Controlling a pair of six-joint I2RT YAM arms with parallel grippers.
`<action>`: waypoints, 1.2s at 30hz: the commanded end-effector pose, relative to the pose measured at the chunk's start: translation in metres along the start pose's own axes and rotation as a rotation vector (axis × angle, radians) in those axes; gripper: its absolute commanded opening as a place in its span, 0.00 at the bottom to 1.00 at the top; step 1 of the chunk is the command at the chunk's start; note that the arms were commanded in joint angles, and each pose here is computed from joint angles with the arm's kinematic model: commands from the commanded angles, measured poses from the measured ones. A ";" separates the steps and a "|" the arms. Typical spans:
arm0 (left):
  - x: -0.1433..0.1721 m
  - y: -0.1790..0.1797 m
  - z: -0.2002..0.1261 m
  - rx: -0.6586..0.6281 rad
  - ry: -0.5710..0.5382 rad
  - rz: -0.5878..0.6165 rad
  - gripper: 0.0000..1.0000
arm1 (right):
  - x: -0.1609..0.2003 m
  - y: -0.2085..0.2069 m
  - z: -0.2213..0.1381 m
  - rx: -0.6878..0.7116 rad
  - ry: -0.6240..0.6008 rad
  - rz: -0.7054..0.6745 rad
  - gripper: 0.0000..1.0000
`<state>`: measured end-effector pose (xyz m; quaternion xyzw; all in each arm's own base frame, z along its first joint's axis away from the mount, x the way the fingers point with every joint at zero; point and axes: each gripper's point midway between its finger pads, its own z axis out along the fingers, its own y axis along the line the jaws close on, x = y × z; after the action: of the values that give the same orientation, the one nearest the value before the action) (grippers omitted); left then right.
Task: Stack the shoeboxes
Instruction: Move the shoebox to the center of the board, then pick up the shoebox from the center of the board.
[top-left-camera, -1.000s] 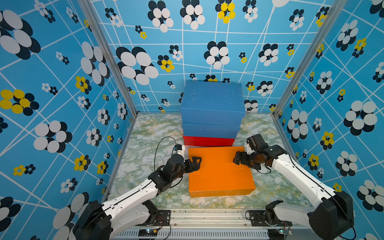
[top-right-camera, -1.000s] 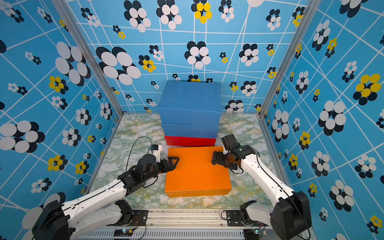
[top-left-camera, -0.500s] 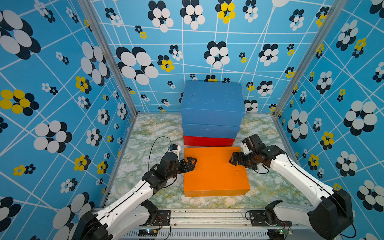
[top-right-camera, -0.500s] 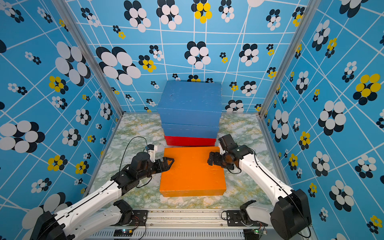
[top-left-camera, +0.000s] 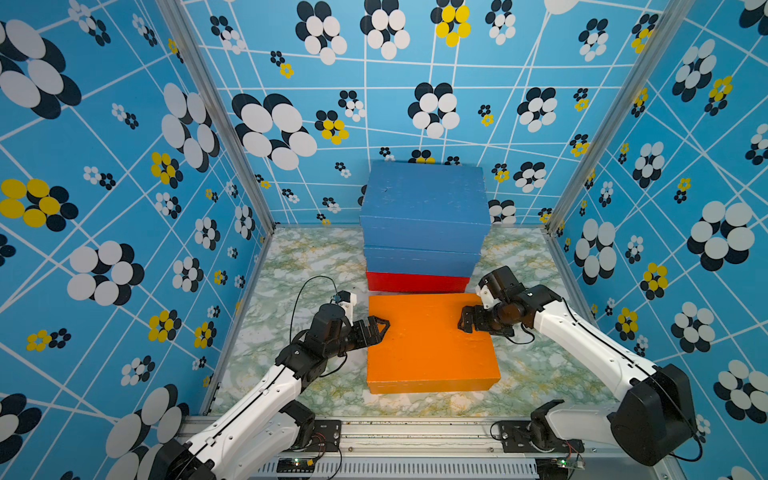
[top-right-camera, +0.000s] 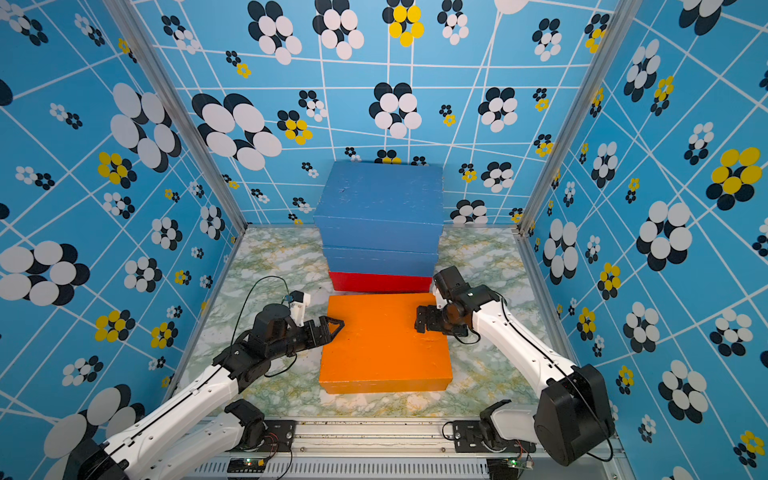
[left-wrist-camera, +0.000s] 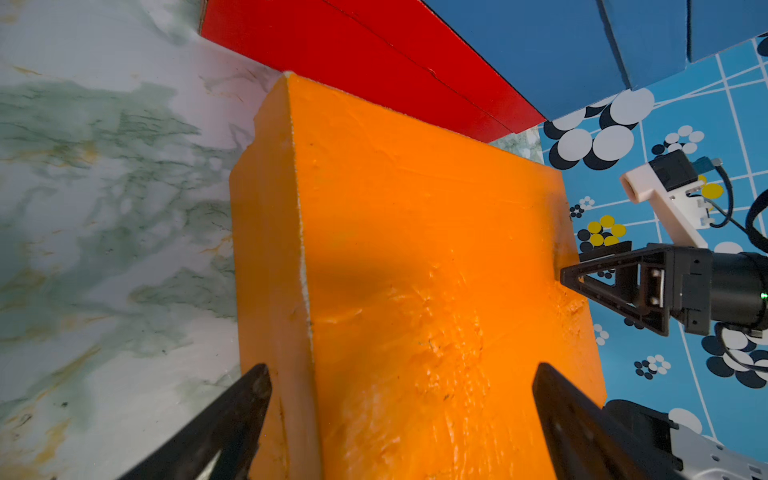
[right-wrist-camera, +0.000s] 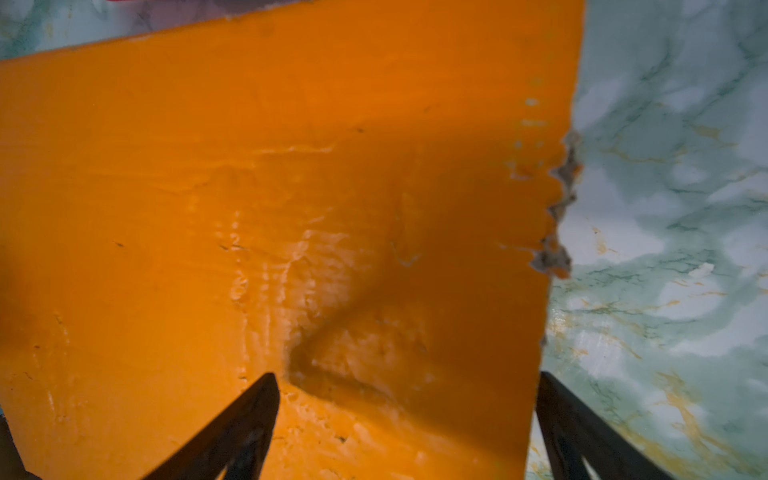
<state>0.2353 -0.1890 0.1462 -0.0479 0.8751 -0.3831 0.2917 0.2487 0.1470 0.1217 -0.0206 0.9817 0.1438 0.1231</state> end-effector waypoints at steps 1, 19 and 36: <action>0.009 -0.001 0.005 0.013 0.037 0.009 0.99 | 0.009 0.003 0.006 -0.018 0.040 -0.033 0.98; 0.029 -0.002 0.027 -0.016 0.118 0.023 0.95 | 0.013 0.001 0.013 -0.010 0.079 0.005 0.92; 0.022 -0.038 0.020 0.084 0.091 0.068 0.69 | 0.015 0.032 -0.016 -0.176 0.034 -0.026 0.84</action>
<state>0.2245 -0.2104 0.1110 -0.0332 0.9028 -0.3525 0.2440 0.2382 0.1472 0.1189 -0.0251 0.9825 0.1522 0.1043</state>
